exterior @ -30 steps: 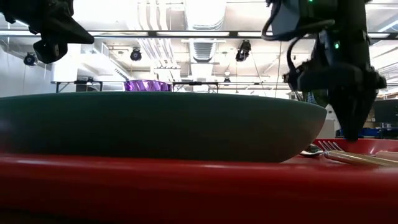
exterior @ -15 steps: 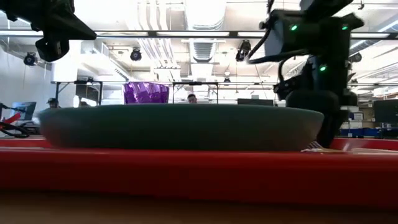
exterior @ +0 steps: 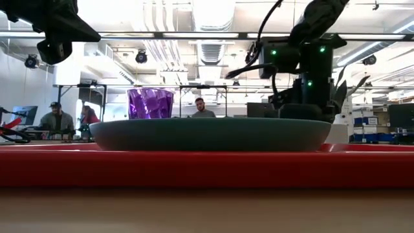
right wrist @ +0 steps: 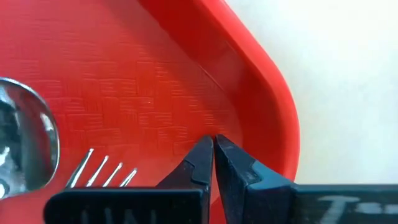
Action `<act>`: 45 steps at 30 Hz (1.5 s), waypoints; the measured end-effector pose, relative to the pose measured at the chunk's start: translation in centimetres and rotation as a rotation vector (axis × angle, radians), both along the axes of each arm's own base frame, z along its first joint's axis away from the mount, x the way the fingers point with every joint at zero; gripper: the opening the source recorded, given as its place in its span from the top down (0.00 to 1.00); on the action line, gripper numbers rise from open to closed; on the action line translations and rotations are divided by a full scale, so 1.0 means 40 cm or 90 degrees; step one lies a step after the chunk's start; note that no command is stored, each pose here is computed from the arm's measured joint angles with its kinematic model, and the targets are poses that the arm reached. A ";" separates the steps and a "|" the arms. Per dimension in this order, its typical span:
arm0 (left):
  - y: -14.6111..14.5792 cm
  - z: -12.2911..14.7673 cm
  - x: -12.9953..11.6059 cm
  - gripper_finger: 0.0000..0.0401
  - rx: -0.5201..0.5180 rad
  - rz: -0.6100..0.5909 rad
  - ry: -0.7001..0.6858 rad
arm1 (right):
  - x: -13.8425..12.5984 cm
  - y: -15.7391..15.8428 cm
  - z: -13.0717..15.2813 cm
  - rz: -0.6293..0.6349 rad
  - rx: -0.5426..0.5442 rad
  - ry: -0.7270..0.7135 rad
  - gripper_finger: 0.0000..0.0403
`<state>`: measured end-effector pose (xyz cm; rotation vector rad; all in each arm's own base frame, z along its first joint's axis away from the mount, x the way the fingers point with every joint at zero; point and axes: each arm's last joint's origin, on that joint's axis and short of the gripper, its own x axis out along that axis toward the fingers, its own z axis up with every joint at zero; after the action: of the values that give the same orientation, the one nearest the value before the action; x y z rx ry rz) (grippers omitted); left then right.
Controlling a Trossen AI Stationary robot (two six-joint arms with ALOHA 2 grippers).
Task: Pick and place plate/cup/fork/spoon on tray
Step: Adjust the red serving tray
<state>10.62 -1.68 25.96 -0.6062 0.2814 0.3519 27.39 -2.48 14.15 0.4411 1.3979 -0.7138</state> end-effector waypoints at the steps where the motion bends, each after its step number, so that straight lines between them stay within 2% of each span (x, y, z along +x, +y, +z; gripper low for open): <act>1: 0.000 0.000 0.000 1.00 0.000 0.000 0.000 | 0.000 -0.007 0.000 0.000 0.000 -0.001 0.98; 8: 0.000 -0.001 0.000 1.00 -0.002 0.001 0.002 | 0.005 -0.025 0.002 -0.007 0.002 -0.018 0.98; 12: -0.003 -0.020 0.011 1.00 -0.021 0.009 0.020 | 0.039 -0.018 0.048 0.013 -0.002 -0.068 0.98; 16: -0.011 -0.071 0.035 1.00 -0.031 0.021 0.082 | 0.084 -0.023 0.159 0.052 -0.053 -0.134 0.98; 22: -0.026 -0.165 0.075 1.00 -0.101 0.050 0.160 | 0.114 -0.033 0.392 0.111 -0.161 -0.253 0.98; 27: -0.042 -0.219 0.116 1.00 -0.134 0.032 0.162 | 0.098 -0.029 0.581 0.148 -0.228 -0.388 0.98; 31: -0.046 -0.250 0.139 1.00 -0.127 0.041 0.188 | 0.063 -0.017 0.700 0.181 -0.265 -0.474 0.98; 37: -0.050 -0.290 0.161 1.00 -0.144 0.064 0.231 | 0.007 -0.004 0.808 0.210 -0.304 -0.550 0.98; 45: -0.045 -0.323 0.185 1.00 -0.141 0.083 0.257 | -0.024 -0.002 0.835 0.217 -0.317 -0.565 0.98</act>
<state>18.02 -3.49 13.03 -0.7715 0.6768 0.5740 26.42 -2.57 47.56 0.0813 0.4122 -0.4613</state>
